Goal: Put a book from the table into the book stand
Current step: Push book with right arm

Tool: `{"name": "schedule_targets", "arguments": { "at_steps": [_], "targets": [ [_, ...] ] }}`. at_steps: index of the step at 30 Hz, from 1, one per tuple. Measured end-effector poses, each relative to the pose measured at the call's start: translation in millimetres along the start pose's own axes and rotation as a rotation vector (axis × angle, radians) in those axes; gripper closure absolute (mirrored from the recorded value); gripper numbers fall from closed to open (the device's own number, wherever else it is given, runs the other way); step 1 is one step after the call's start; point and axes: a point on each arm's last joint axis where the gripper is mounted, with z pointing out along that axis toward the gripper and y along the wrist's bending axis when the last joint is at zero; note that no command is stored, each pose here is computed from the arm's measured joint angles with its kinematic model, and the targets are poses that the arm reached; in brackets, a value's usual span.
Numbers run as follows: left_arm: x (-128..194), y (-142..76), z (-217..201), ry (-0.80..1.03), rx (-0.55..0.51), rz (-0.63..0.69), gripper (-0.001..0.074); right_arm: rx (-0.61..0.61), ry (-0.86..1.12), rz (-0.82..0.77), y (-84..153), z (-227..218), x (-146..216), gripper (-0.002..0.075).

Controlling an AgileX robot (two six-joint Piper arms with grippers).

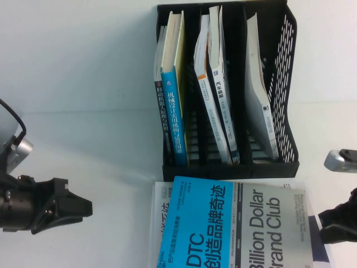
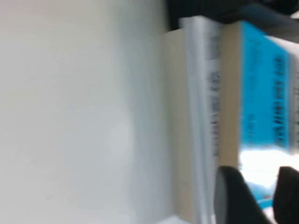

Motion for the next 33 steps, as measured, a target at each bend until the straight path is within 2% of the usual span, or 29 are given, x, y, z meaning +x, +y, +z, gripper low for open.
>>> {"name": "schedule_targets", "arguments": {
  "at_steps": [6,10,12,19,26,33],
  "targets": [
    [-1.1,17.7,7.4,0.034,-0.102,-0.093,0.0370,0.001,0.035,0.001,-4.0,14.4,-19.9,0.0729],
    [-1.7,28.7,19.0,0.087,-0.093,-0.153,0.0232,-0.010,0.071,0.005,-5.7,22.9,-29.1,0.0729],
    [-2.2,34.2,27.6,0.119,-0.059,-0.179,0.0197,-0.018,0.075,0.005,-4.3,24.4,-32.9,0.0729],
    [-5.6,46.3,54.3,0.178,0.131,-0.203,0.0174,-0.027,0.081,-0.090,20.1,32.7,-38.8,0.0729],
    [-8.6,54.4,64.7,0.161,0.172,-0.176,0.0173,-0.052,0.068,-0.170,53.6,38.8,-41.1,0.0729],
    [-10.2,54.9,65.8,0.148,0.182,-0.157,0.0166,-0.054,0.082,-0.151,54.4,50.4,-41.0,0.0729]
  ]
}}
